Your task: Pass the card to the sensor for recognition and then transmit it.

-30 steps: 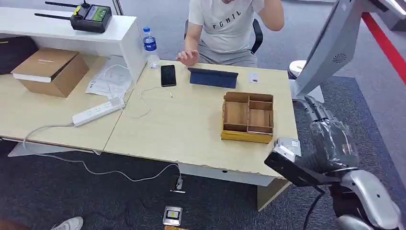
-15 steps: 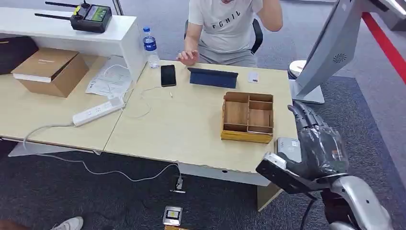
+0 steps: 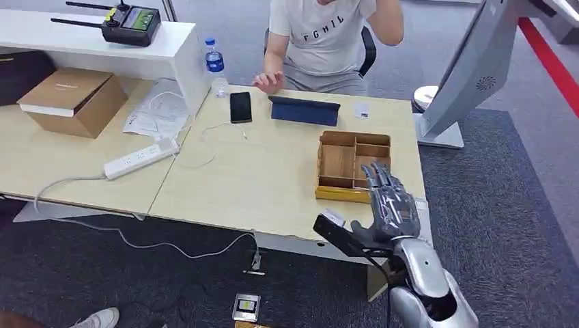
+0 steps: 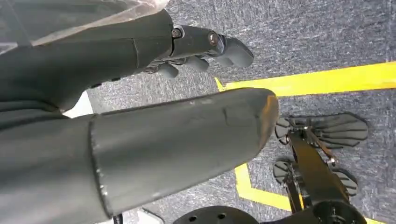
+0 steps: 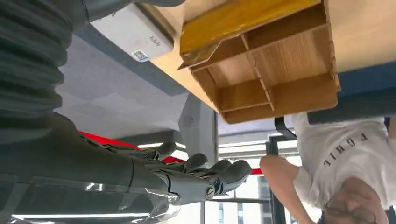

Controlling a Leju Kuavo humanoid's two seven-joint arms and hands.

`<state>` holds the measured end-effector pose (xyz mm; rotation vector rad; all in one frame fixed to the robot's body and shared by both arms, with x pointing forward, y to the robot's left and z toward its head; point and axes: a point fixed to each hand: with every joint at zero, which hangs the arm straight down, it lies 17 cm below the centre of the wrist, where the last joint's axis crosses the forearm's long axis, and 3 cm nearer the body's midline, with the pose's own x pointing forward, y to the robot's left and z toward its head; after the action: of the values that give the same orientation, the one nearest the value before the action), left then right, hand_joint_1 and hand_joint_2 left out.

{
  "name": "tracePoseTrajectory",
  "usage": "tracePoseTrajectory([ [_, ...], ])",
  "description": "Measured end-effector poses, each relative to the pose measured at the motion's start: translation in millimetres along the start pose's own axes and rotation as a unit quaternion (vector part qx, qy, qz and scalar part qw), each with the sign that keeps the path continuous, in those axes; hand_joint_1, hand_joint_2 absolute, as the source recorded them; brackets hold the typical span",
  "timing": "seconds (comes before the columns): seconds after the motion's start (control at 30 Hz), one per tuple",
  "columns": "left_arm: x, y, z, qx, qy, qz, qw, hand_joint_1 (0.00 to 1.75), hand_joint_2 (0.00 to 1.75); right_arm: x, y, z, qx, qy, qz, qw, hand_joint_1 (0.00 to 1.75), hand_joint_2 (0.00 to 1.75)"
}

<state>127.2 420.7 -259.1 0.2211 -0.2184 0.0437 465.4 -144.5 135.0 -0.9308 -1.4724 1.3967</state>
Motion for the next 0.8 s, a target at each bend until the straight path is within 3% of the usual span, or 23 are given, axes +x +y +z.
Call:
tracePoseTrajectory([
  [0.37, -2, -1, 0, -0.004, 0.004, 0.001, 1.0, 0.0, 0.0, 22, 21, -30, 0.006, -0.02, 0.013, 1.0, 0.0, 1.75],
  [0.8, 0, 0, 1, -0.009, -0.007, -0.002, 1.0, 0.0, 0.0, -10, 41, -54, 0.026, -0.003, 0.037, 0.999, 0.0, 1.75],
])
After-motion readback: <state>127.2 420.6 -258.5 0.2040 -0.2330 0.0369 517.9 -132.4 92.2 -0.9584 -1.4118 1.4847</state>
